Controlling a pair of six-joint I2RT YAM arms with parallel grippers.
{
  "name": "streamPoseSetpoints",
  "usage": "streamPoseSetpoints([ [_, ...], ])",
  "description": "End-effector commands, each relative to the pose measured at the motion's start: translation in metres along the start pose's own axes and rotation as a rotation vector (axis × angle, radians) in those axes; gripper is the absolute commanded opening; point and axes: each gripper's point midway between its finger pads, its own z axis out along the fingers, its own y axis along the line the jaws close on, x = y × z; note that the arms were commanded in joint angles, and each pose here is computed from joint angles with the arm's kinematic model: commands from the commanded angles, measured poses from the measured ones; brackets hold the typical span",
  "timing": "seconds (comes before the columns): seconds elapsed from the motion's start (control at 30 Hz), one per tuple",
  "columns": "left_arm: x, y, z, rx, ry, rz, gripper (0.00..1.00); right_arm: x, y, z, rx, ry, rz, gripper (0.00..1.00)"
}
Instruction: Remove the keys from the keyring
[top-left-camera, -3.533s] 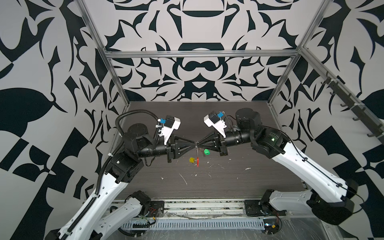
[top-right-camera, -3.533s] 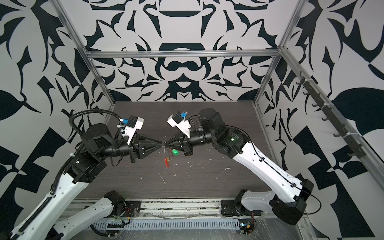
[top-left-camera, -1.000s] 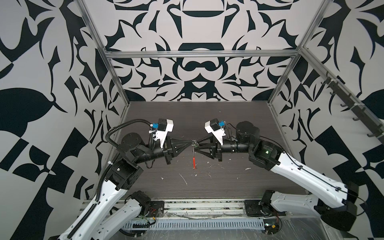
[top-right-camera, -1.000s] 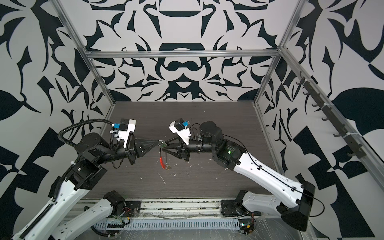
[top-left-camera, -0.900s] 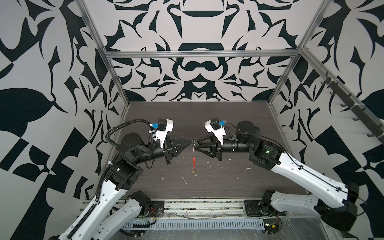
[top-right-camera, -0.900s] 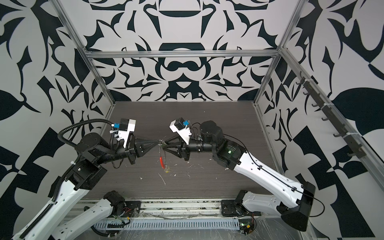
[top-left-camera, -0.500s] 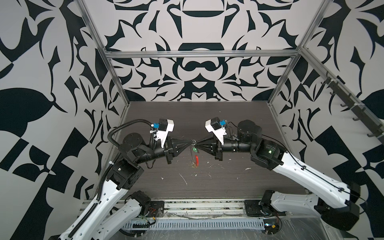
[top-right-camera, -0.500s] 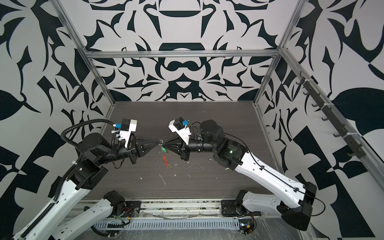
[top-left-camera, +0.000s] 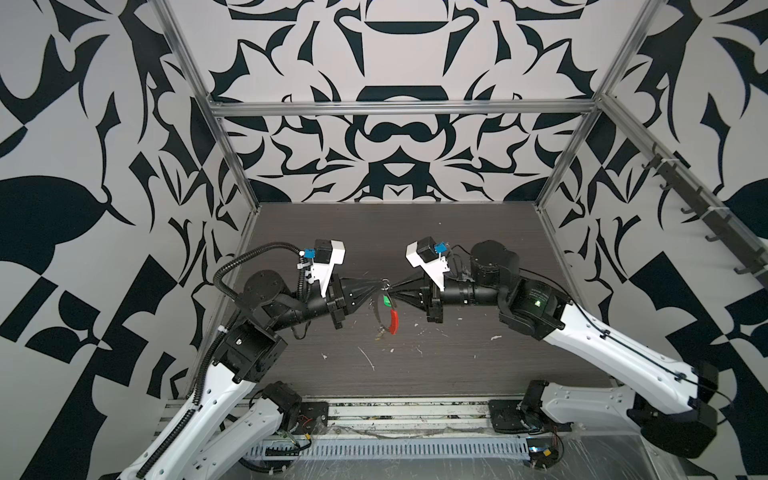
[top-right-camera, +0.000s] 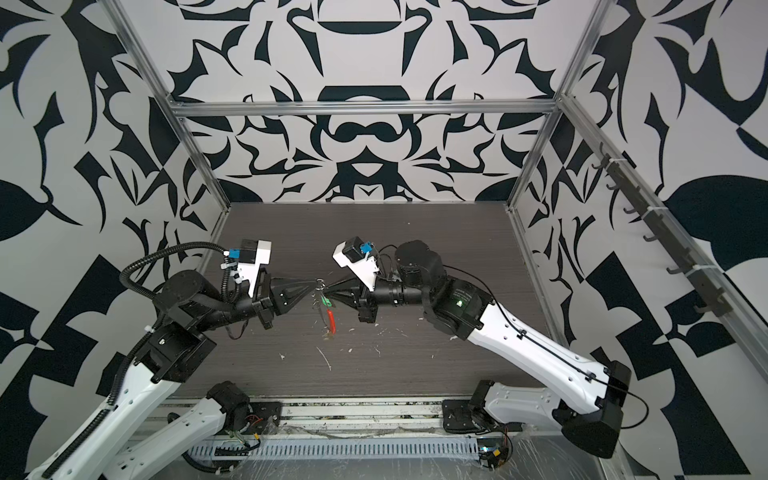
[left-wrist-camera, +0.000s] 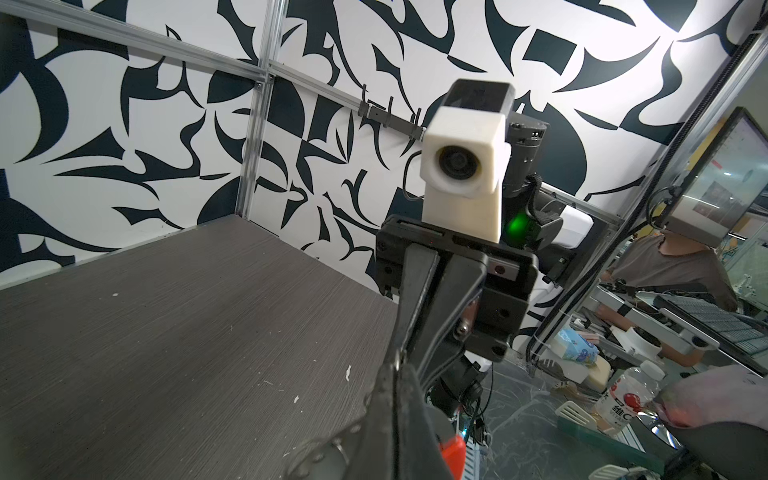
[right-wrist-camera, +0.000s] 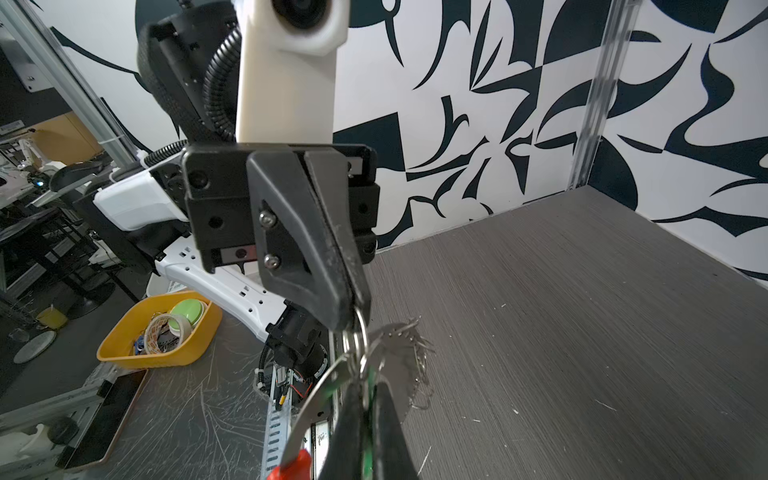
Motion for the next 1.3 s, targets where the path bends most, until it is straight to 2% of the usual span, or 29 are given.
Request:
streamPoseSetpoints([
  [0.0,-0.016,-0.008,-0.004,0.018,-0.079,0.039,0.00,-0.010,0.009,-0.003,-0.013,-0.015,-0.037,0.00],
  [0.4,-0.020,-0.016,-0.004,0.079,-0.124,0.047,0.00,0.022,0.013,0.012,-0.062,0.087,0.002,0.00],
  [0.63,-0.016,-0.019,-0.004,0.087,-0.089,0.050,0.00,0.023,0.007,0.007,-0.007,0.090,0.012,0.00],
  [0.67,-0.015,-0.019,-0.004,0.085,-0.085,0.052,0.00,0.019,0.008,0.004,-0.001,0.080,0.006,0.02],
  [0.73,-0.013,-0.019,-0.005,0.085,-0.075,0.053,0.00,0.009,0.012,-0.006,0.009,0.049,-0.016,0.20],
  [0.83,-0.012,-0.020,-0.005,0.088,-0.080,0.058,0.00,-0.011,0.019,-0.021,0.024,-0.015,-0.051,0.34],
  [1.03,-0.013,-0.023,-0.006,0.109,-0.090,0.065,0.00,-0.046,0.022,-0.031,0.045,-0.170,-0.065,0.39],
  [1.27,-0.013,-0.025,-0.008,0.115,-0.094,0.065,0.00,-0.058,0.024,-0.019,-0.011,-0.239,-0.036,0.39],
])
